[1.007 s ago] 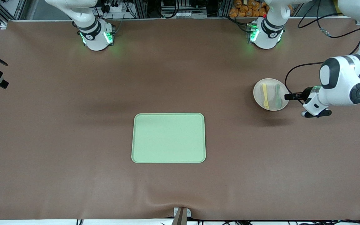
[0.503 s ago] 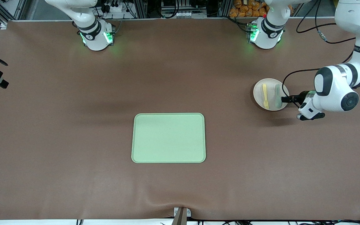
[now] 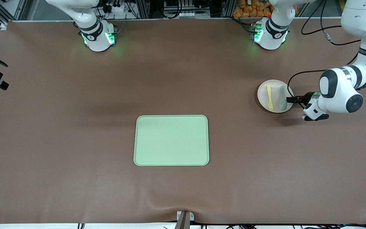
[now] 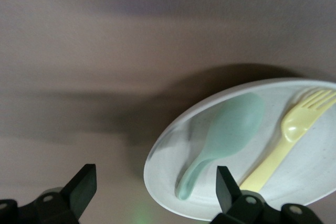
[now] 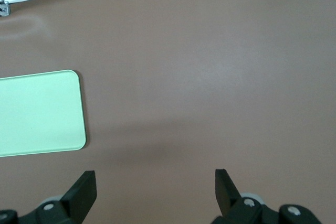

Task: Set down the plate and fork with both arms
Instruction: 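Close the left gripper on the plate rim and lift it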

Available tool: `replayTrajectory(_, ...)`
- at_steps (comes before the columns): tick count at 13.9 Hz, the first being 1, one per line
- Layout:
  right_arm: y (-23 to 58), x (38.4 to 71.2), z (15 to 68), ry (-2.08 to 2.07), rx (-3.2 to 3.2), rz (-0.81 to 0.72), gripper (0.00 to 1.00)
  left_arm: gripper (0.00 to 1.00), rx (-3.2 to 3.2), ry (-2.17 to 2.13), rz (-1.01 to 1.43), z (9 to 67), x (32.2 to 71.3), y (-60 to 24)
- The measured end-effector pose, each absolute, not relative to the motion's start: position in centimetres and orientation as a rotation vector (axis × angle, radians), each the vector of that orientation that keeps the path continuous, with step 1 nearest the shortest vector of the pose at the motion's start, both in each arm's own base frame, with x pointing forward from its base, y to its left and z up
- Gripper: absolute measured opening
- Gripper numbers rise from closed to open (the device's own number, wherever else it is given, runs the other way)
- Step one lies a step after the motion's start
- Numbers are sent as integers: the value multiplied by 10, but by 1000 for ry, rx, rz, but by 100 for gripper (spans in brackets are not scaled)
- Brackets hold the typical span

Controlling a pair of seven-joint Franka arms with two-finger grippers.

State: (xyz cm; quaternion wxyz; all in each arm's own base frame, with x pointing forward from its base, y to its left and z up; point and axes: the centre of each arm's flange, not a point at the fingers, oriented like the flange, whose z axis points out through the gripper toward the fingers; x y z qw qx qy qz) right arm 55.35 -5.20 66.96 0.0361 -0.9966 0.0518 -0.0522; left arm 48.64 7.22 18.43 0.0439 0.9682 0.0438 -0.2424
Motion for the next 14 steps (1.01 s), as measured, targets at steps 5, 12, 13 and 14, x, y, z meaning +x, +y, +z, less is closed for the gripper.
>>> replayTrajectory(5,-52,554,670,159,-3061,-160,100,100,2952,119,-787,172,475,79)
replayTrajectory(12,-52,554,670,160,-3061,-160,100,77,2962,101,-797,159,474,79)
replayTrajectory(13,-52,554,670,160,-3061,-160,100,67,2962,101,-797,159,474,79)
replayTrajectory(14,-52,554,669,160,-3061,-160,100,55,2962,101,-795,159,474,79)
